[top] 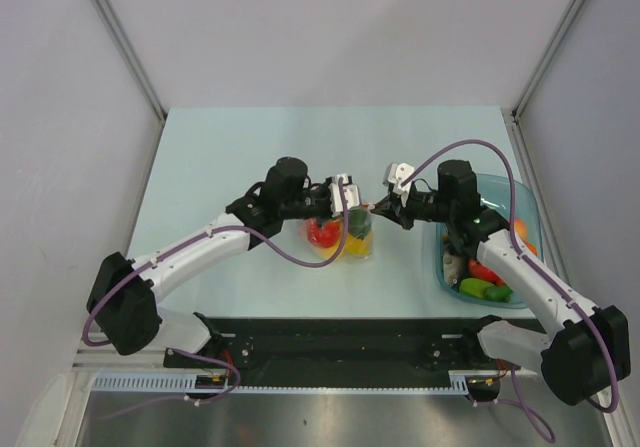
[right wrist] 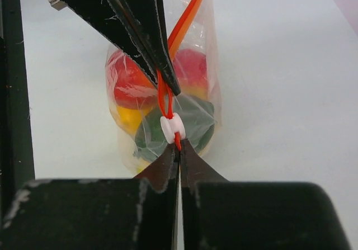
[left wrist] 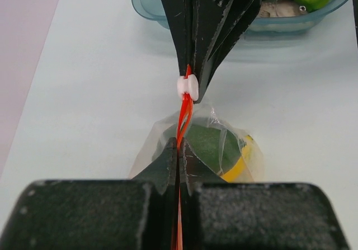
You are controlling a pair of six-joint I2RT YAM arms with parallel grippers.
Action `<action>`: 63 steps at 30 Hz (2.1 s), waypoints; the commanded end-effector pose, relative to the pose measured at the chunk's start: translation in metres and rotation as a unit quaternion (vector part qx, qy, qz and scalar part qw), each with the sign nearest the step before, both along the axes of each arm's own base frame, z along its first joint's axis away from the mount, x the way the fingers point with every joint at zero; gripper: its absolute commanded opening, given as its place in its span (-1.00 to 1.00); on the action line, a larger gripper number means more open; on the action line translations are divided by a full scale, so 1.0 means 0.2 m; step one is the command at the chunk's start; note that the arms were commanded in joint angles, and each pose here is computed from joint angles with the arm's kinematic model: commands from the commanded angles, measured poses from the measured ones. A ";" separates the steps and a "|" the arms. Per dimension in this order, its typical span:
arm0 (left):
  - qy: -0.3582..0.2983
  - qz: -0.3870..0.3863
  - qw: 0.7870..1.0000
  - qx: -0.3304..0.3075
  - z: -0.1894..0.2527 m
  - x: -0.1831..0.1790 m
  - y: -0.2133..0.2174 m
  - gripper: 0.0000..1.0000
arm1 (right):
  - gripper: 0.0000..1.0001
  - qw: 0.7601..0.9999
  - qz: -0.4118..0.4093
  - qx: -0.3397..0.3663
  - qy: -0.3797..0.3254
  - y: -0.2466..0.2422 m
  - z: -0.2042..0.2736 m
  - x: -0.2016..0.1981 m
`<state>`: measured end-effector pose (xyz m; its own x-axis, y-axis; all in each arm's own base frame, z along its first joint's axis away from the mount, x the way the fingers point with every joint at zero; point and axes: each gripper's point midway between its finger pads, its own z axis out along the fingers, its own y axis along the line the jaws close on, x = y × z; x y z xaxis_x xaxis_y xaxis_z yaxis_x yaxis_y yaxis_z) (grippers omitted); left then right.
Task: Place the food in the zip-top bag and seal the zipper
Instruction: Zip the zipper food storage bag at the center of the board.
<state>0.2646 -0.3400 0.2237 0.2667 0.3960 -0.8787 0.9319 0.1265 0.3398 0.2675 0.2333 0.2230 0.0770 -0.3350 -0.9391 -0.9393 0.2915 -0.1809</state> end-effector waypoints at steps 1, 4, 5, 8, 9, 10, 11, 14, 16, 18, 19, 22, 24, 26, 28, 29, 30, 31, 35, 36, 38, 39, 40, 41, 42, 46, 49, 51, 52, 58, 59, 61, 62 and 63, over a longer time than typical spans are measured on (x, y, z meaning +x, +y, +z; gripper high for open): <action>-0.014 0.006 1.000 -0.026 0.11 0.01 0.00 -0.82 | -1.00 0.999 0.011 0.018 -0.028 0.01 0.07 0.01; -0.018 -0.001 0.999 -0.049 0.22 0.00 -0.02 -0.34 | -1.00 0.999 0.009 0.019 -0.037 0.01 0.08 0.00; -0.024 -0.016 0.998 -0.061 0.27 -0.02 -0.04 -0.21 | -1.00 0.999 0.007 0.021 -0.042 0.01 0.09 0.00; -0.038 -0.038 0.996 -0.069 0.33 -0.06 -0.08 -0.07 | -1.00 0.998 0.008 0.021 -0.051 0.01 0.09 0.00; -0.037 -0.048 0.996 -0.064 0.34 -0.08 -0.09 -0.06 | -1.00 0.998 0.008 0.020 -0.052 0.01 0.09 0.00; -0.038 -0.057 0.996 -0.055 0.31 -0.08 -0.10 -0.05 | -1.00 0.998 0.009 0.019 -0.054 0.01 0.09 0.00; -0.037 -0.065 0.996 -0.051 0.31 -0.09 -0.12 -0.06 | -1.00 0.998 0.009 0.018 -0.055 0.01 0.09 0.00; -0.036 -0.088 0.994 -0.045 0.32 -0.11 -0.15 -0.06 | -1.00 0.998 0.009 0.017 -0.059 0.00 0.09 -0.01; -0.042 -0.101 0.993 -0.041 0.31 -0.13 -0.15 -0.05 | -1.00 0.998 0.005 0.016 -0.059 0.00 0.09 0.00; -0.041 -0.110 0.993 -0.033 0.28 -0.15 -0.17 -0.05 | -1.00 0.998 0.001 0.016 -0.057 -0.01 0.09 0.00; -0.046 -0.117 0.992 -0.029 0.28 -0.15 -0.17 -0.04 | -1.00 0.998 0.001 0.016 -0.057 0.00 0.09 0.00; -0.041 -0.124 0.991 -0.018 0.25 -0.15 -0.19 -0.03 | -1.00 0.998 0.000 0.017 -0.062 0.00 0.10 -0.01; -0.042 -0.125 0.991 -0.018 0.25 -0.14 -0.21 -0.03 | -1.00 0.998 0.001 0.017 -0.063 -0.01 0.10 -0.01; -0.049 -0.121 0.991 -0.019 0.27 -0.12 -0.22 -0.03 | -1.00 0.998 0.003 0.014 -0.063 -0.01 0.10 -0.01; -0.046 -0.122 0.991 -0.013 0.25 -0.11 -0.23 -0.03 | -1.00 0.998 0.007 0.013 -0.065 -0.01 0.10 -0.02; -0.046 -0.123 0.991 -0.015 0.26 -0.11 -0.24 -0.05 | -1.00 0.998 0.007 0.013 -0.067 -0.01 0.10 -0.02; -0.042 -0.123 0.991 -0.014 0.25 -0.11 -0.24 -0.06 | -1.00 0.998 0.009 0.013 -0.068 0.00 0.10 -0.02; -0.042 -0.124 0.991 -0.015 0.25 -0.11 -0.24 -0.06 | -1.00 0.998 0.010 0.012 -0.068 0.00 0.10 -0.03; -0.038 -0.128 0.991 -0.014 0.24 -0.12 -0.24 -0.24 | -1.00 0.997 0.009 0.009 -0.071 -0.01 0.10 -0.03; -0.040 -0.130 0.991 -0.011 0.24 -0.12 -0.24 -0.37 | -1.00 0.997 0.008 0.010 -0.073 -0.01 0.10 -0.03; -0.040 -0.124 0.991 -0.001 0.21 -0.11 -0.22 -0.55 | -1.00 0.997 0.006 0.009 -0.071 -0.01 0.09 -0.03; -0.039 -0.122 0.992 0.001 0.20 -0.11 -0.22 -0.60 | -1.00 0.997 0.005 0.009 -0.074 -0.02 0.10 -0.03; -0.035 -0.116 0.993 0.002 0.20 -0.08 -0.21 -0.65 | -1.00 0.997 0.003 0.008 -0.074 -0.02 0.10 -0.03; -0.029 -0.112 0.993 0.003 0.20 -0.07 -0.20 -0.70 | -1.00 0.997 0.002 0.008 -0.074 -0.02 0.10 -0.03; -0.022 -0.107 0.994 0.004 0.19 -0.06 -0.20 -0.79 | -1.00 0.997 -0.001 0.007 -0.074 -0.03 0.10 -0.02; -0.015 -0.086 0.996 0.018 0.17 0.02 -0.15 -0.88 | -1.00 0.997 -0.021 0.014 -0.078 -0.06 0.12 0.00; -0.017 -0.073 0.997 0.028 0.15 0.06 -0.09 -0.88 | -1.00 0.996 -0.034 0.019 -0.074 -0.09 0.13 0.01; -0.016 -0.064 0.997 0.035 0.14 0.07 -0.05 -0.88 | -1.00 0.997 -0.042 0.022 -0.068 -0.11 0.13 0.02; -0.015 -0.056 0.998 0.038 0.13 0.08 -0.02 -0.88 | -1.00 0.997 -0.048 0.024 -0.062 -0.12 0.13 0.03; -0.012 -0.023 0.999 0.047 0.10 0.11 0.09 -0.88 | -1.00 0.996 -0.067 0.023 -0.054 -0.19 0.11 0.03; -0.009 -0.017 0.999 0.051 0.09 0.11 0.11 -0.88 | -1.00 0.996 -0.068 0.022 -0.055 -0.19 0.11 0.03; -0.010 -0.004 0.998 0.054 0.09 0.13 0.17 -0.88 | -1.00 0.995 -0.078 0.020 -0.055 -0.22 0.11 0.04; -0.007 -0.001 0.998 0.061 0.07 0.13 0.19 -0.88 | -1.00 0.995 -0.082 0.018 -0.055 -0.23 0.10 0.04; -0.009 0.006 0.998 0.064 0.07 0.14 0.21 -0.88 | -1.00 0.995 -0.089 0.017 -0.052 -0.26 0.10 0.05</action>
